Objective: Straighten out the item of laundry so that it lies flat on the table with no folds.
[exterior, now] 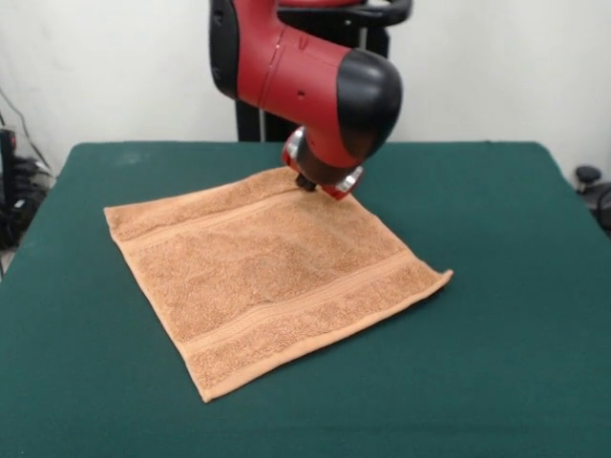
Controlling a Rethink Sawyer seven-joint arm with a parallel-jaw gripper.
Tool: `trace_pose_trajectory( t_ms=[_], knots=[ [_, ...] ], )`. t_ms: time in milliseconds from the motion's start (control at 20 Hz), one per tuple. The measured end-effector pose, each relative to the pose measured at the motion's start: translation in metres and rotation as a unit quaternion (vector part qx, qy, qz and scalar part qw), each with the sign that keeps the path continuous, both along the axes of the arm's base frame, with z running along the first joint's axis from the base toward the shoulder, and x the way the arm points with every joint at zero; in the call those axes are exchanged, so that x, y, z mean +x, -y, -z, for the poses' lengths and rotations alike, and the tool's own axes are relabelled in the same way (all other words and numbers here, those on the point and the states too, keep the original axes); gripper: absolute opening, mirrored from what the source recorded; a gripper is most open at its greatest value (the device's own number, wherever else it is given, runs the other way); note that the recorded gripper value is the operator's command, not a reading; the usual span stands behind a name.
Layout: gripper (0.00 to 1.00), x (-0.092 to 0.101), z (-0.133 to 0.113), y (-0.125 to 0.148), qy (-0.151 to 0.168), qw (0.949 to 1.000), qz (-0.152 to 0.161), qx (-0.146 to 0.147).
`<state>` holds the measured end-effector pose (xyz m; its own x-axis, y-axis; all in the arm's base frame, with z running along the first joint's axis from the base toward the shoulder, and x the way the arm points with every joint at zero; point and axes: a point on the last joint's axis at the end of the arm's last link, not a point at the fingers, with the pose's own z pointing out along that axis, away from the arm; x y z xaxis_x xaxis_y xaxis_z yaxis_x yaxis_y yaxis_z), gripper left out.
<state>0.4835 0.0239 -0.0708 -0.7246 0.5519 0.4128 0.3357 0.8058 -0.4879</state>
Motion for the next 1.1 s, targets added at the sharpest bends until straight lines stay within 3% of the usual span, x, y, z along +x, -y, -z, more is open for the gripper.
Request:
trace_pose_trajectory(
  t_ms=[500, 750, 1100],
  knots=[
    [0.00, 0.004, 0.001, -0.004, 0.003, 0.9994, 0.023, -0.025],
    [0.00, 0.008, 0.001, -0.007, 0.011, 0.9976, 0.049, -0.048],
    [0.00, 0.025, -0.003, -0.016, 0.043, 0.9899, 0.102, -0.089]
  ],
)
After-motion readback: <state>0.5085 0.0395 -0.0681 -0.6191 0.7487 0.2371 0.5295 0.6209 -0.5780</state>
